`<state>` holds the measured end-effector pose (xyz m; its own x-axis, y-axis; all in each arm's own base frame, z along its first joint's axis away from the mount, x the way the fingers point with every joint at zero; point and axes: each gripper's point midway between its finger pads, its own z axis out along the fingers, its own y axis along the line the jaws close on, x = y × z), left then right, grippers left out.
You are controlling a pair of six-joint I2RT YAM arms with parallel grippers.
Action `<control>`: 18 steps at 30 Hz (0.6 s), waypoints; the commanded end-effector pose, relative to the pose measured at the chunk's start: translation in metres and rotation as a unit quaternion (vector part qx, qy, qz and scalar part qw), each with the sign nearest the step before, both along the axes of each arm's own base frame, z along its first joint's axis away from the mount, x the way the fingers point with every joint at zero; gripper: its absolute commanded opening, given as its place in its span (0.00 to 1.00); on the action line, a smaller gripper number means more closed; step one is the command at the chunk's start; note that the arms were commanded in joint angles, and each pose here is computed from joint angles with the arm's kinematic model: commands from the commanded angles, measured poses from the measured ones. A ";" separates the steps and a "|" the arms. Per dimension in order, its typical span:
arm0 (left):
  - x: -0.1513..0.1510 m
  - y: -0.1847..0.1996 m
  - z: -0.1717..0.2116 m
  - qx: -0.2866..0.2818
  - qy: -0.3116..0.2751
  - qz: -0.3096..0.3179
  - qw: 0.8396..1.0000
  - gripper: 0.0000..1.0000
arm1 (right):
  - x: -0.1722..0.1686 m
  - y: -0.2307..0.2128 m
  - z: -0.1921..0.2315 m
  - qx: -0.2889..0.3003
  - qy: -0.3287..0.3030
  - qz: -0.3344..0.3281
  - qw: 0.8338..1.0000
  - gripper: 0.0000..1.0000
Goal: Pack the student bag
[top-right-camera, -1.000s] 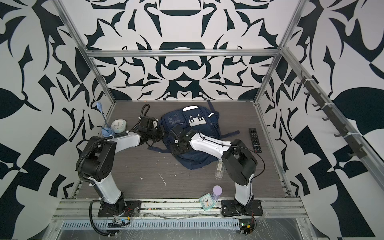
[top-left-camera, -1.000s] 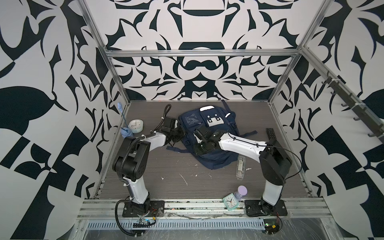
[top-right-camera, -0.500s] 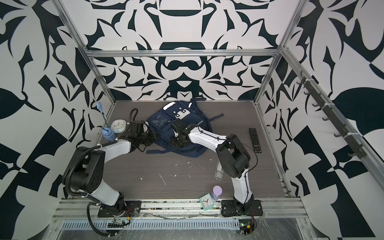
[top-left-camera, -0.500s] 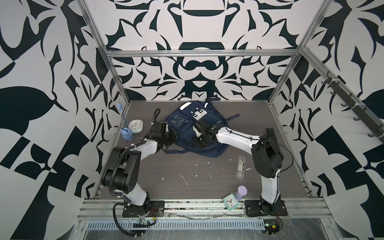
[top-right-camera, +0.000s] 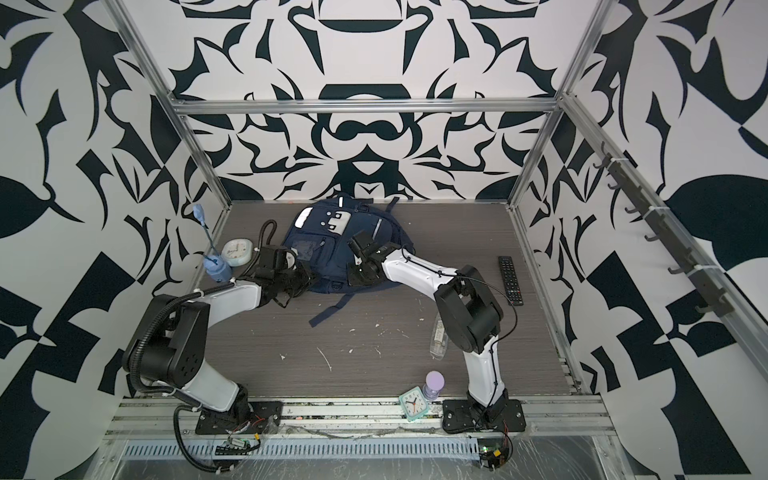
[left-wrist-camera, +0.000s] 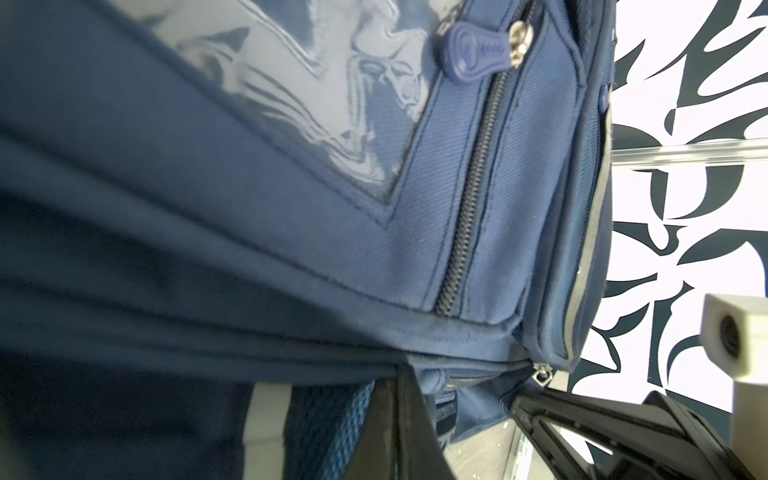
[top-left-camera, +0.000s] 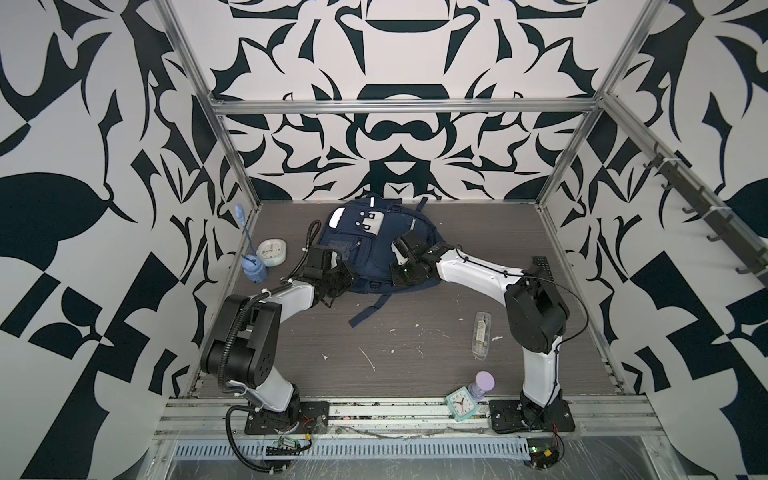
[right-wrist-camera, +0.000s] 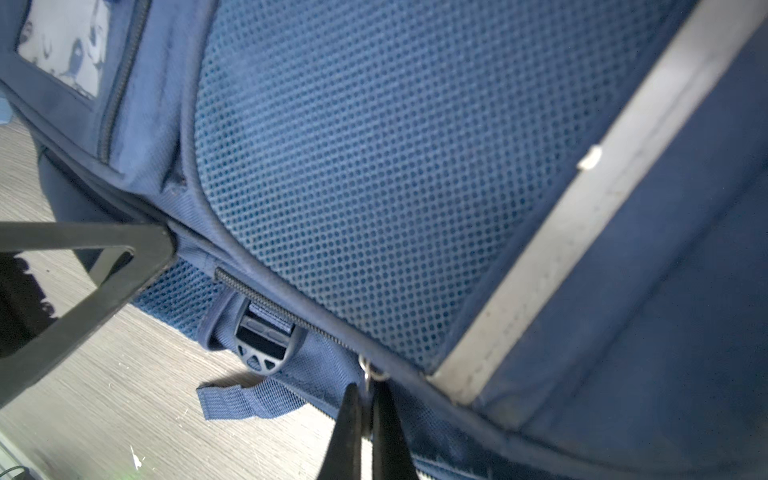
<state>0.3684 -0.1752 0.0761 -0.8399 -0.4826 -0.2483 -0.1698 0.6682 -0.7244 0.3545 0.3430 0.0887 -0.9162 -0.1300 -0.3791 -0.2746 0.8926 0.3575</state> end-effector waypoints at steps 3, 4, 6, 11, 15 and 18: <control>-0.007 0.007 -0.010 0.016 0.027 -0.004 1.000 0.07 | -0.007 0.026 0.041 0.037 -0.046 0.024 0.998 0.00; -0.006 0.009 -0.010 0.016 0.027 -0.003 1.000 0.08 | -0.009 0.030 0.041 0.038 -0.046 0.027 0.998 0.00; -0.006 0.012 -0.010 0.014 0.029 -0.002 0.999 0.08 | -0.015 0.038 0.041 0.039 -0.046 0.036 0.998 0.00; -0.005 0.023 -0.008 0.018 0.028 0.006 0.999 0.09 | -0.029 0.056 0.044 0.045 -0.045 0.054 0.997 0.00; -0.008 0.025 -0.008 0.018 0.030 0.005 0.999 0.10 | -0.035 0.059 0.047 0.044 -0.046 0.059 0.996 0.00; -0.009 0.025 -0.009 0.017 0.033 0.003 0.999 0.11 | -0.039 0.057 0.048 0.045 -0.043 0.057 0.996 0.00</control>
<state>0.3665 -0.1458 0.0645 -0.8333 -0.5060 -0.2226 -0.2356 0.6894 -0.6850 0.3203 0.3810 0.0957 -0.8881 -0.2100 -0.4089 -0.3608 0.8697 0.3369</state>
